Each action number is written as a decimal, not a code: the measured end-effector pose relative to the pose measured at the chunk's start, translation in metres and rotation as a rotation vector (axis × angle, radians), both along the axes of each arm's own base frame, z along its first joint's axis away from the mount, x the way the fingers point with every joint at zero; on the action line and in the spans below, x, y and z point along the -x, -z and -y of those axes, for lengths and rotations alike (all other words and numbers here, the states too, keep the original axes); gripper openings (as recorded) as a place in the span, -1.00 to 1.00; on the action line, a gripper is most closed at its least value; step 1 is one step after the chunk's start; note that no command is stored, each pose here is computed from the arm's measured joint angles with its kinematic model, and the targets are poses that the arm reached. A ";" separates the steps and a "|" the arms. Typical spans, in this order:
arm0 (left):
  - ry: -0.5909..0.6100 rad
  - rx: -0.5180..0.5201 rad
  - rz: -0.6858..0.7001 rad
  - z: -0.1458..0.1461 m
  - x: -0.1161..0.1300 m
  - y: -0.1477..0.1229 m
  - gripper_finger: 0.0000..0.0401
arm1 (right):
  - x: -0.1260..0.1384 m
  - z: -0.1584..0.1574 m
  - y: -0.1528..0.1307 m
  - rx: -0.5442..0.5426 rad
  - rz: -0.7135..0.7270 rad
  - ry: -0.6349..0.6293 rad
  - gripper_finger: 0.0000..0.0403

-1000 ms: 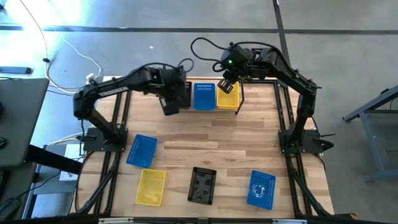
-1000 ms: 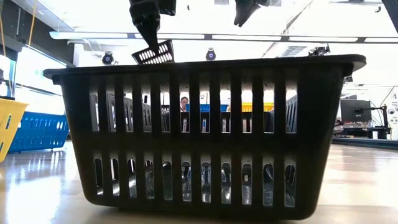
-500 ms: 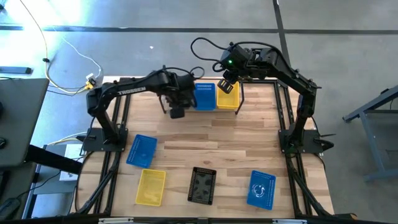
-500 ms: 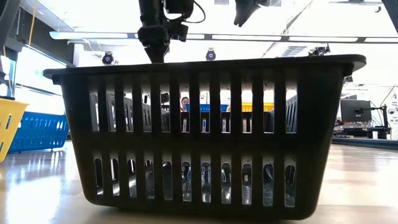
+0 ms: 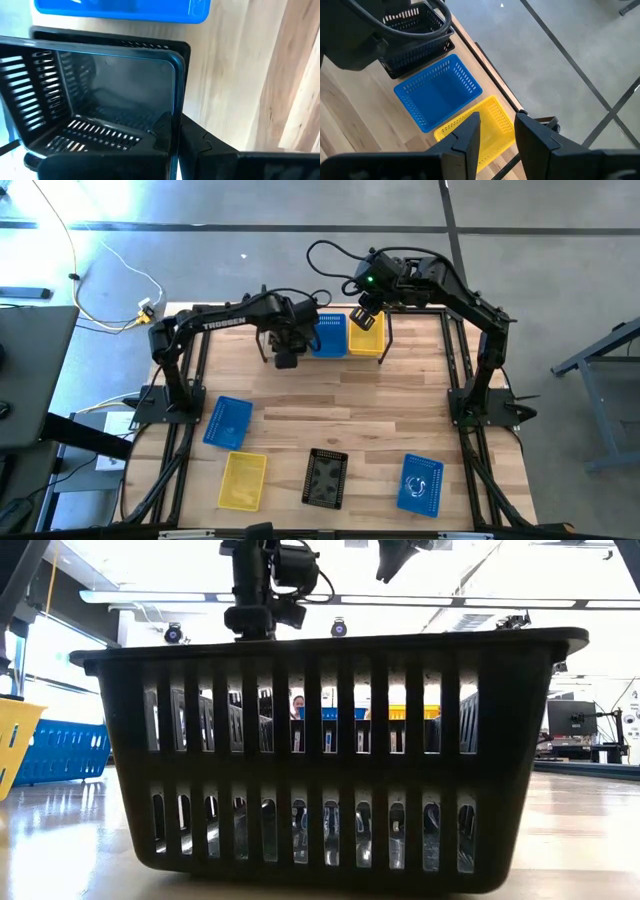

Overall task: Stack baskets on shelf by color
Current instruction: Stack the top black bin on top of the black bin on the shelf, then stack the right blue bin on top of the blue bin on the shelf

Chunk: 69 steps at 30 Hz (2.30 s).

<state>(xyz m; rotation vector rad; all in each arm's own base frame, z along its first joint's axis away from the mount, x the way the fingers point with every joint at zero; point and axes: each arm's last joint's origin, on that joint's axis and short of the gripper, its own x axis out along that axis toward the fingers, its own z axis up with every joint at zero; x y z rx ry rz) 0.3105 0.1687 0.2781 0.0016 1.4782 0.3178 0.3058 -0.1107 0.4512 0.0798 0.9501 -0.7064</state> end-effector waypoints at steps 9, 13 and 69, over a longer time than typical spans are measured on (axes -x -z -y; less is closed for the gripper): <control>0.014 -0.026 -0.016 -0.001 -0.002 0.003 -0.84 | 0.000 0.000 0.000 -0.008 0.003 -0.006 -0.46; 0.015 -0.025 -0.014 -0.001 -0.002 0.003 -0.72 | 0.000 0.000 0.000 -0.009 0.003 -0.007 -0.46; -0.128 0.044 0.432 0.111 0.130 -0.073 -0.49 | 0.000 -0.256 0.149 -0.760 -0.517 -0.269 -0.46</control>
